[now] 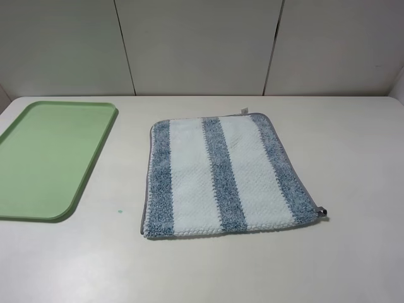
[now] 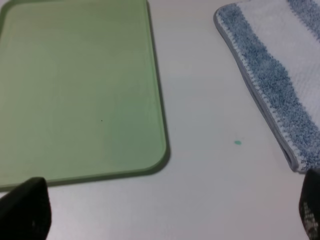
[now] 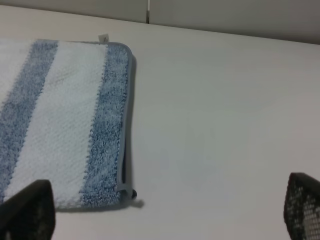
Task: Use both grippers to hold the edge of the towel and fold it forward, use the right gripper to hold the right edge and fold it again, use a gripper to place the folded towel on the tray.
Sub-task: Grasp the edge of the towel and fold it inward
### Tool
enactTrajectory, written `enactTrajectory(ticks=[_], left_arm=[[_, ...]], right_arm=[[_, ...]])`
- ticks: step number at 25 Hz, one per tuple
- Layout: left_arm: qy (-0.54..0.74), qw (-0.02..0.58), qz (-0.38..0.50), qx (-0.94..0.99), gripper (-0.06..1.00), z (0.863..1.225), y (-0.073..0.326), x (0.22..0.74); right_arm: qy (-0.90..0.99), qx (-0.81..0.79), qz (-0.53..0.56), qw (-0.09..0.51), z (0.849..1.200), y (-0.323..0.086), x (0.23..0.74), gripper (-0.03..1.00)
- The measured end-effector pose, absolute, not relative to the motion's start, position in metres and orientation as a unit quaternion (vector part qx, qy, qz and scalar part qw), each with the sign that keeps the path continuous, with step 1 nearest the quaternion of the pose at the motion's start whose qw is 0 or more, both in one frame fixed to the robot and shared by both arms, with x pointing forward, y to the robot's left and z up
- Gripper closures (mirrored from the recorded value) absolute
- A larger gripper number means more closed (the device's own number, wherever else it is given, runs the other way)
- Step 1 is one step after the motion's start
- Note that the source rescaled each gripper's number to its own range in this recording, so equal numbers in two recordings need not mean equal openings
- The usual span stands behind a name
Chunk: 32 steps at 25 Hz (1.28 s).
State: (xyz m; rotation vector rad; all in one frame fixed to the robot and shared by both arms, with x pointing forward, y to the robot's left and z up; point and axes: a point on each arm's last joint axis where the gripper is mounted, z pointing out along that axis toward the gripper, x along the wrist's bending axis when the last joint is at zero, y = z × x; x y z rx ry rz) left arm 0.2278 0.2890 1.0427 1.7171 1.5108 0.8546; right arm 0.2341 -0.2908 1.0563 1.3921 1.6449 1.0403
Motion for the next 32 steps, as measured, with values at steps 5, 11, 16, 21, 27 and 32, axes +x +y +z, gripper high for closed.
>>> enactTrajectory(ticks=[5,11,16,21,27,32], left_arm=[[0.581,0.343,0.329,0.661,-0.06,1.0427,0.2890,0.2278],[0.581,0.343,0.329,0.661,-0.06,1.0427,0.2890,0.2278],[0.581,0.343,0.329,0.661,-0.06,1.0427,0.2890,0.2278],[0.581,0.343,0.329,0.661,-0.06,1.0427,0.2890,0.2278],[0.581,0.343,0.329,0.661,-0.06,1.0427,0.2890,0.2278],[0.580,0.354,0.320,0.661,-0.06,1.0430,0.2867,0.2278]], right_arm=[[0.640,0.541,0.405,0.366,1.0563,-0.2908,0.2341,-0.03],[0.640,0.542,0.404,0.365,1.0562,-0.2908,0.2340,-0.03],[0.640,0.542,0.404,0.365,1.0562,-0.2908,0.2340,-0.03],[0.640,0.542,0.406,0.364,1.0563,-0.2904,0.2340,-0.03],[0.640,0.541,0.407,0.363,1.0563,-0.2902,0.2340,-0.03],[0.640,0.541,0.407,0.363,1.0563,-0.2902,0.2340,-0.03]])
